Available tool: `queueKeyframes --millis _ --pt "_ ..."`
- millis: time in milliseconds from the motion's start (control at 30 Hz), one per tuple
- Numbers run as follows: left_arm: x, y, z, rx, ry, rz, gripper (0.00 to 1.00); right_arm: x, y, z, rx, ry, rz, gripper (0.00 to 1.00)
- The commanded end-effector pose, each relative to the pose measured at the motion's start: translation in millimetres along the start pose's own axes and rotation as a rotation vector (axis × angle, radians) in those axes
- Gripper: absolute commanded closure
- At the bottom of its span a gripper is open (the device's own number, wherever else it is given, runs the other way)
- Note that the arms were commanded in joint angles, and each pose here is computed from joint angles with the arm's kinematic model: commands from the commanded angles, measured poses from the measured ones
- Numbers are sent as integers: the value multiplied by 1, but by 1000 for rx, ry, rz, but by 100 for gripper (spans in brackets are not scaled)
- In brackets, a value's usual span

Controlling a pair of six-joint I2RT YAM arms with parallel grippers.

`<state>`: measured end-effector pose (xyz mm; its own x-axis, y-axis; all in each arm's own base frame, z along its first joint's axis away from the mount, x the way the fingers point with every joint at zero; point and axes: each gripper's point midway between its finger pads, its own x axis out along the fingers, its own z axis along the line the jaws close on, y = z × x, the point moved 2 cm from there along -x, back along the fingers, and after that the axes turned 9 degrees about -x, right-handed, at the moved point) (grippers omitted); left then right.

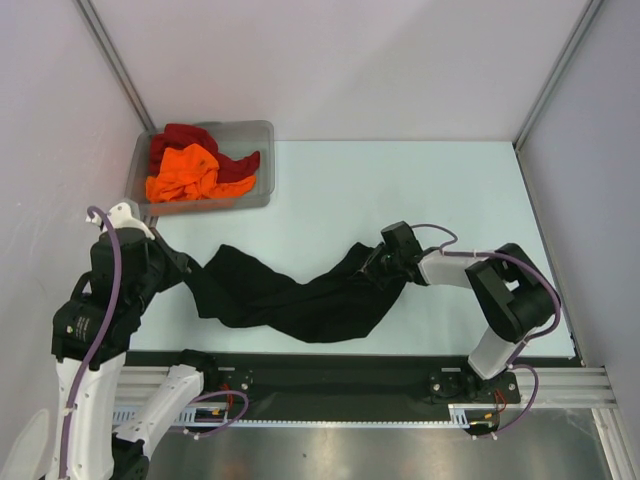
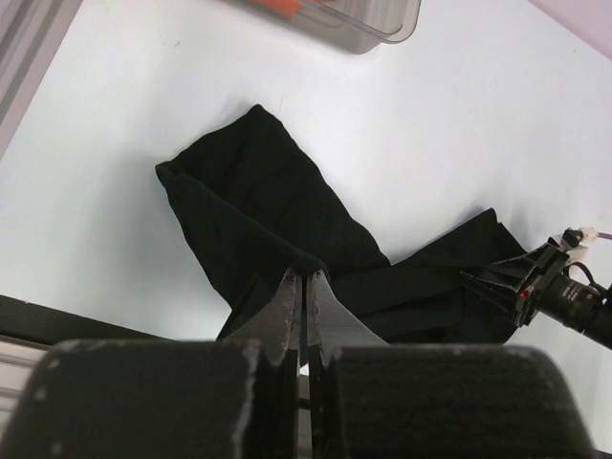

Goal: Fold and stack the t-shirts
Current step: Flatten the tshirt out

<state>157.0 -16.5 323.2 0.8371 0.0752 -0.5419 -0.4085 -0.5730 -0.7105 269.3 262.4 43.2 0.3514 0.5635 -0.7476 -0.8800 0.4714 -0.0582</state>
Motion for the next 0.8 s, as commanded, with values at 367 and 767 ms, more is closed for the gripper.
queueKeyframes --millis 367,767 --pt "-14 -26 -9 21 32 -85 100 -23 -33 28 -75 -14 -42 100" --pt "-63 -92 -54 22 218 -280 100 -187 -79 100 -352 -6 -352 100"
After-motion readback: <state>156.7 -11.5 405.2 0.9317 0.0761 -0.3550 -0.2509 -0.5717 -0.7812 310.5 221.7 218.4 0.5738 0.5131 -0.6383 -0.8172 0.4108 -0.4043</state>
